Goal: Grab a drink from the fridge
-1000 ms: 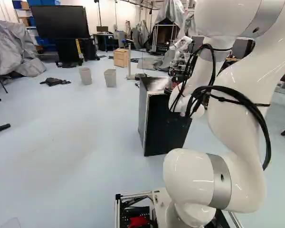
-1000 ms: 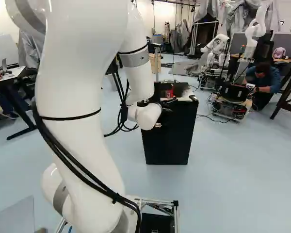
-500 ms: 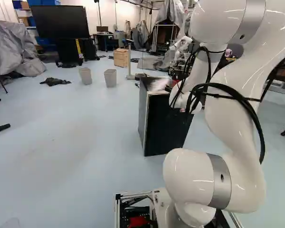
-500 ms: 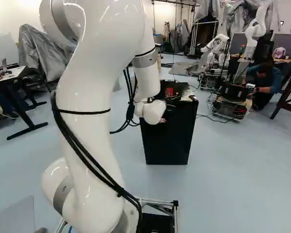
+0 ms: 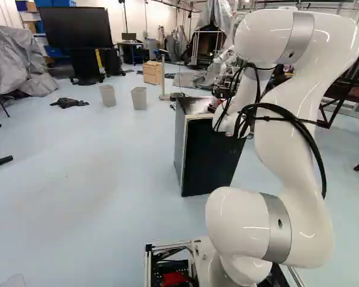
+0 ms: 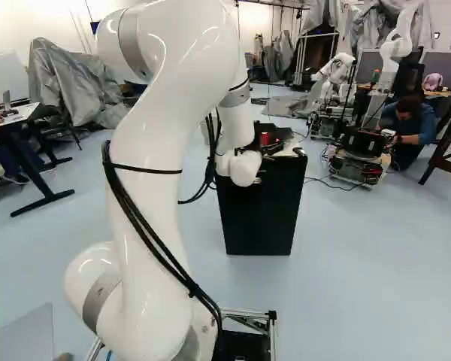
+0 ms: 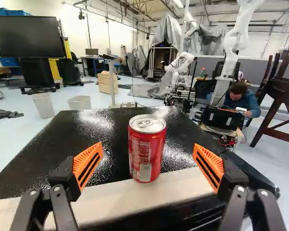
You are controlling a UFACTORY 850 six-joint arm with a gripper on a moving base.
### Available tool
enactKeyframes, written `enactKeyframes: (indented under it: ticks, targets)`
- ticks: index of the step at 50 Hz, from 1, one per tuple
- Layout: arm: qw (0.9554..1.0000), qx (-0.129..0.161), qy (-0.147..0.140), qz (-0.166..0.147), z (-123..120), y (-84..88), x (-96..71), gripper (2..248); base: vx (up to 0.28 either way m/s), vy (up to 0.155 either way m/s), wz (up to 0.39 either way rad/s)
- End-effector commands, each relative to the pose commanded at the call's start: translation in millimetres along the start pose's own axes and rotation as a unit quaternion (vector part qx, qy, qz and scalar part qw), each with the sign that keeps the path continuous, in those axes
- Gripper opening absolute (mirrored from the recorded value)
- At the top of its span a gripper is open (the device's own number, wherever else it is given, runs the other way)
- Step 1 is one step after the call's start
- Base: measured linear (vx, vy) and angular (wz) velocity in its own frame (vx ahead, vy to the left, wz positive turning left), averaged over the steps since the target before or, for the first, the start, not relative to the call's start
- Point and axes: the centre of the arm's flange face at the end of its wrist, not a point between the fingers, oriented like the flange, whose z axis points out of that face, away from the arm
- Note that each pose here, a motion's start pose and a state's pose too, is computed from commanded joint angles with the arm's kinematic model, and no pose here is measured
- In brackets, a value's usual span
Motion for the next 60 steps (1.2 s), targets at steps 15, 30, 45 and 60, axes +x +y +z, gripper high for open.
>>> enactKeyframes:
  ticks: [15, 30, 45, 60]
  targets:
    - [1.0000, 0.003, 0.006, -0.001, 16, -0.9, -1.3, 247, 0.000, 0.000, 0.000]
    - [1.0000, 0.003, 0.006, -0.001, 16, -0.9, -1.4, 170, 0.000, 0.000, 0.000]
    - [0.9999, 0.002, 0.011, -0.002, 16, -0.6, 4.9, 99, 0.000, 0.000, 0.000]
    - [0.9997, 0.001, 0.025, -0.004, 14, 0.3, 21.3, 99, 0.000, 0.000, 0.000]
